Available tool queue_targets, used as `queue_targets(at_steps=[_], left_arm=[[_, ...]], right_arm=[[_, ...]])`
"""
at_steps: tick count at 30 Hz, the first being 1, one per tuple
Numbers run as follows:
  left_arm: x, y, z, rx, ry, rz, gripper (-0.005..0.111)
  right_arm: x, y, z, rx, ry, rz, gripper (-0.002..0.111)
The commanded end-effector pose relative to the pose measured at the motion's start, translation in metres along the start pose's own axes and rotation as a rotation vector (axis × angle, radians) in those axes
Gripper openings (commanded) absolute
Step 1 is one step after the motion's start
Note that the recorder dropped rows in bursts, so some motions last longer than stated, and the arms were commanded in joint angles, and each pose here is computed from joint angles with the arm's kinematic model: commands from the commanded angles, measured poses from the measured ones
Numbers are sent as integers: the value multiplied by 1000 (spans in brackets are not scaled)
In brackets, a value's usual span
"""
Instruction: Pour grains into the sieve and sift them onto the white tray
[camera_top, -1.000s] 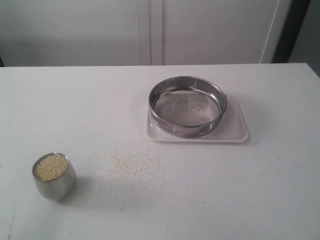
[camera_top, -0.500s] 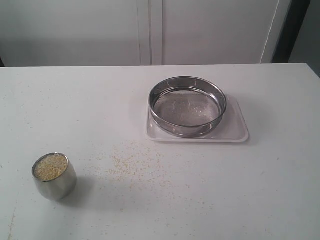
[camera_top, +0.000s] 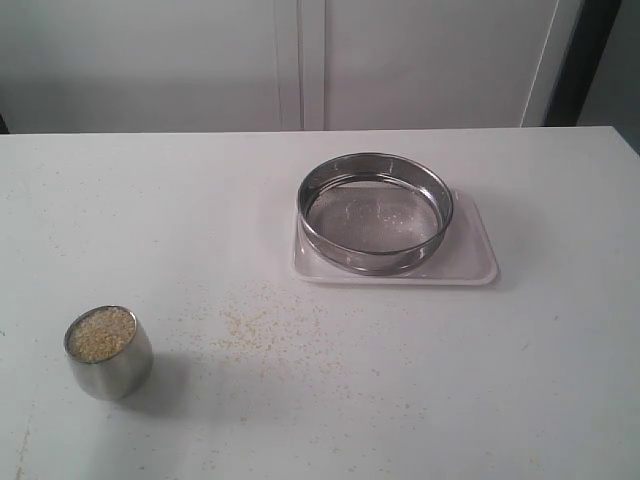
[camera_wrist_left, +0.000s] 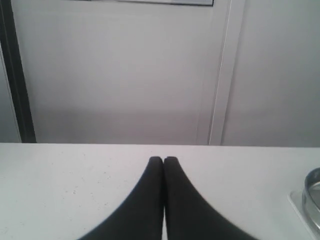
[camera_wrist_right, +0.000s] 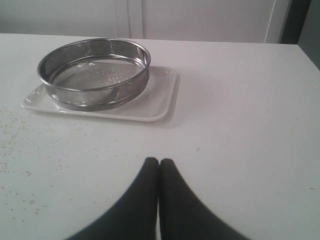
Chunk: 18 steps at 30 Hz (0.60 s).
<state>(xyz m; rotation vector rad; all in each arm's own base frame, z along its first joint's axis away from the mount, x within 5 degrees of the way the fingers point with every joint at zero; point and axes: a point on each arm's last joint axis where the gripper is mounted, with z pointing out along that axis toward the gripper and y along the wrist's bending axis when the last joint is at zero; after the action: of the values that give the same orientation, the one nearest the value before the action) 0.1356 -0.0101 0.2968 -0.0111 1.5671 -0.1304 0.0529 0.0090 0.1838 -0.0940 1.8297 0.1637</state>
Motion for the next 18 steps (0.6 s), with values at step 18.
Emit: queue_targets(at_steps=[18], left_arm=[[45,-36,58,454,72,119,0]], right_arm=[[2,-1,0,11,-2,-6,0]])
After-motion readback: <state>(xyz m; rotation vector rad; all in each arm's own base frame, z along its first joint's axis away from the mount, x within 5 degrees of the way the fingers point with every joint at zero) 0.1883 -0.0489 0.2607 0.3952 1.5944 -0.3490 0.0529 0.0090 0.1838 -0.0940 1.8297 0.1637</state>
